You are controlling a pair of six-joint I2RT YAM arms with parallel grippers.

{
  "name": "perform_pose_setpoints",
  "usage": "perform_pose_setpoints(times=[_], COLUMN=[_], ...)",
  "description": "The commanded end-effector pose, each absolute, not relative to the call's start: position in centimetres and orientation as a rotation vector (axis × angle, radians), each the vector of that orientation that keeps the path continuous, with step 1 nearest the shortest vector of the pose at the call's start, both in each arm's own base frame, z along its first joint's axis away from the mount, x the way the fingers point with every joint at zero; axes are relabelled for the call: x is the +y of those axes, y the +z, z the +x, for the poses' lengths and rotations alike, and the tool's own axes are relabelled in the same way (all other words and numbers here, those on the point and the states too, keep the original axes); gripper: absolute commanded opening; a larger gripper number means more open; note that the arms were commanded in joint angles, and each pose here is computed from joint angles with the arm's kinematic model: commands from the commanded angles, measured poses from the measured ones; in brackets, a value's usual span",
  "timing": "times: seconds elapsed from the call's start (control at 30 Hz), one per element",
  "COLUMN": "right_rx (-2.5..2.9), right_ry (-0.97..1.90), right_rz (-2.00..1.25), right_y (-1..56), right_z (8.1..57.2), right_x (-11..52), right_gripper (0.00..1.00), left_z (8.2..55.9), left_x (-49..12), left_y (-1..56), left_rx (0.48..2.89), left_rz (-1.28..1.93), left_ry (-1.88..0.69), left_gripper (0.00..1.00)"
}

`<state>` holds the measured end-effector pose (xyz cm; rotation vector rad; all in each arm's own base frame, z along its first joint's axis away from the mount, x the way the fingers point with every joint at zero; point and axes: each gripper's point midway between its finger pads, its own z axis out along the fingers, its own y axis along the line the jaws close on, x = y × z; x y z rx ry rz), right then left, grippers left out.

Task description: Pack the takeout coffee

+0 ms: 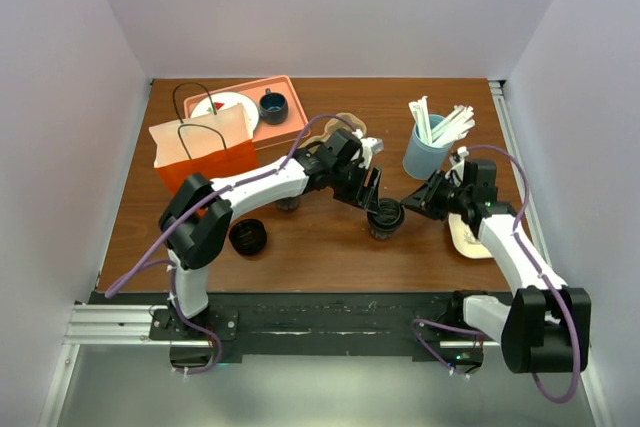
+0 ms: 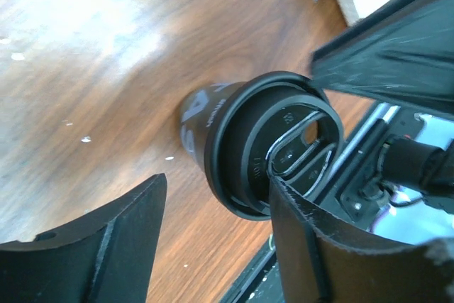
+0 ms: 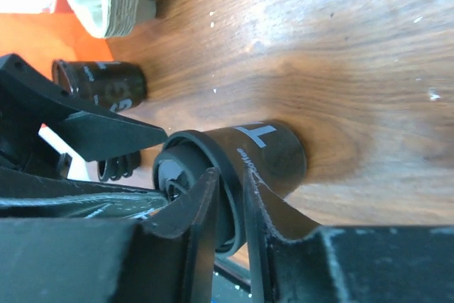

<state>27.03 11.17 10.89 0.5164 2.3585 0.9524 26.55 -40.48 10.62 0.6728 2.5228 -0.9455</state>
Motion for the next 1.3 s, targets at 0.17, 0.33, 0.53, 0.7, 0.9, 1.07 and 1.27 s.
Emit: perform_pose_setpoints(times=[0.17, 0.33, 0.53, 0.7, 0.9, 1.07, 1.27], right_rx=[2.456, 2.524, 2.538, 2.547, 2.535, 2.579, 2.59], right_ry=[0.721, 0.59, 0.44, 0.434, 0.437, 0.367, 0.268], right_rz=[0.418, 0.418, 0.521, 0.556, 0.534, 0.5, 0.47], right_y=[16.6, 16.7, 17.1, 16.5, 16.6, 15.5, 14.8], right_z=[27.5, 25.4, 23.6, 23.4, 24.1, 24.6, 25.0], right_x=[8.9, 8.3, 9.0, 9.6, 11.0, 12.2, 12.0], right_gripper=[0.29, 0.28, 0.29, 0.29, 0.34, 0.35, 0.34], left_z=[29.5, 29.9, 30.3, 31.1, 30.5, 29.6, 29.1], left_x=[-40.8, -40.2, -35.8, -32.3, -31.3, -32.3, -32.7], left_y=[18.0, 20.3, 18.6, 19.4, 21.4, 22.7, 24.8], left_rx=[2.413, 2.357, 2.39, 2.369, 2.322, 2.321, 2.274], left_rz=[0.637, 0.628, 0.518, 0.368, 0.4, 0.451, 0.485], left_ry=[-0.973, -1.008, -0.868, -0.856, -0.868, -0.954, -1.012], left_gripper=[0.77, 0.85, 1.0, 1.0, 1.0, 1.0, 1.0])
